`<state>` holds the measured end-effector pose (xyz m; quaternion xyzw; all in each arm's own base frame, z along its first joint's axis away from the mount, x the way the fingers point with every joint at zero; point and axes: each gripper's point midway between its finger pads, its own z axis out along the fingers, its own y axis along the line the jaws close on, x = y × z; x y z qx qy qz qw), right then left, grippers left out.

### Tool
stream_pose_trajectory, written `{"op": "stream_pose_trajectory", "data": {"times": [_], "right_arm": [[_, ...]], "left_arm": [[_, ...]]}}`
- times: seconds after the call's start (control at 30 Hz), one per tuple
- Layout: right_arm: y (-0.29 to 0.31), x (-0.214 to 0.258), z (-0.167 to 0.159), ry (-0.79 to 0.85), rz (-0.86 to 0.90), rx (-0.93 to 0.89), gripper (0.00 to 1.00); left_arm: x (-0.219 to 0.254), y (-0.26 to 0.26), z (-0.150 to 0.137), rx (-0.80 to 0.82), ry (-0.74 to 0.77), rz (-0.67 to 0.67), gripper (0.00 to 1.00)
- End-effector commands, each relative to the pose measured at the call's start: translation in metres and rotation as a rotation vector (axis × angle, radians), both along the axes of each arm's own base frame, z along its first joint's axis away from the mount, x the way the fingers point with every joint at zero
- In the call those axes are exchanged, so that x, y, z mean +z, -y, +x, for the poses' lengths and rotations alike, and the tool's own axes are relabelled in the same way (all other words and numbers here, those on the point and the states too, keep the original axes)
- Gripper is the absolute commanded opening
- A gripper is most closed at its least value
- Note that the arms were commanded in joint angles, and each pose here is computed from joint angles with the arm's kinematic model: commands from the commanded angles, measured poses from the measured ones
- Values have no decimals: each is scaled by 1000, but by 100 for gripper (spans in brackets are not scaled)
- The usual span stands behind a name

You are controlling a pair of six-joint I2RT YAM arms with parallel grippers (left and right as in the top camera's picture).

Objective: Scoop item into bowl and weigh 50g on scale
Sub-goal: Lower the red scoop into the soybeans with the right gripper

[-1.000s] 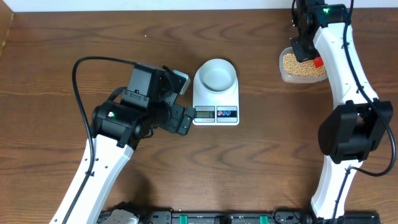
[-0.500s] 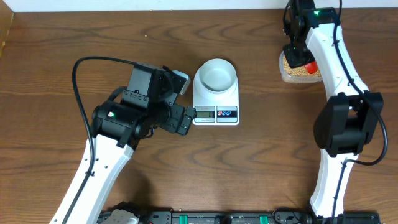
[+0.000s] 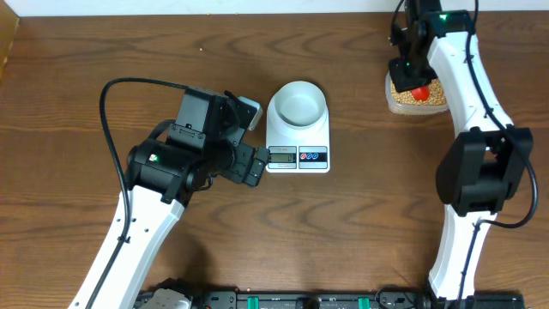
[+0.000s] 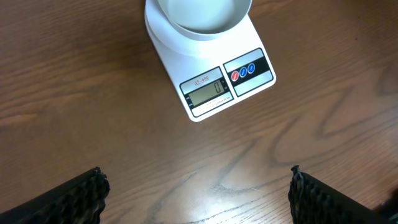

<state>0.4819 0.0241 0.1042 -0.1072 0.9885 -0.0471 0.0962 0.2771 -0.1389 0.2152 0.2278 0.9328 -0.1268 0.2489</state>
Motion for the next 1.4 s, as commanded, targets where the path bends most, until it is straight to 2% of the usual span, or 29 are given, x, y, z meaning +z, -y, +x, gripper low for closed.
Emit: {"op": "stream_pose_trajectory", "data": {"times": [0.0, 0.37, 0.8, 1.37], "right_arm": [[-26, -4, 3, -11, 199, 54, 1], [-21, 8, 2, 2, 454, 114, 1], [-9, 9, -4, -11, 490, 119, 1], [10, 22, -7, 29, 643, 113, 1]], "left_arm": [[-2, 0, -1, -10, -11, -1, 95], [-2, 0, -1, -10, -11, -1, 95], [-2, 0, -1, -10, -11, -1, 95], [-2, 0, -1, -10, -11, -1, 95]]}}
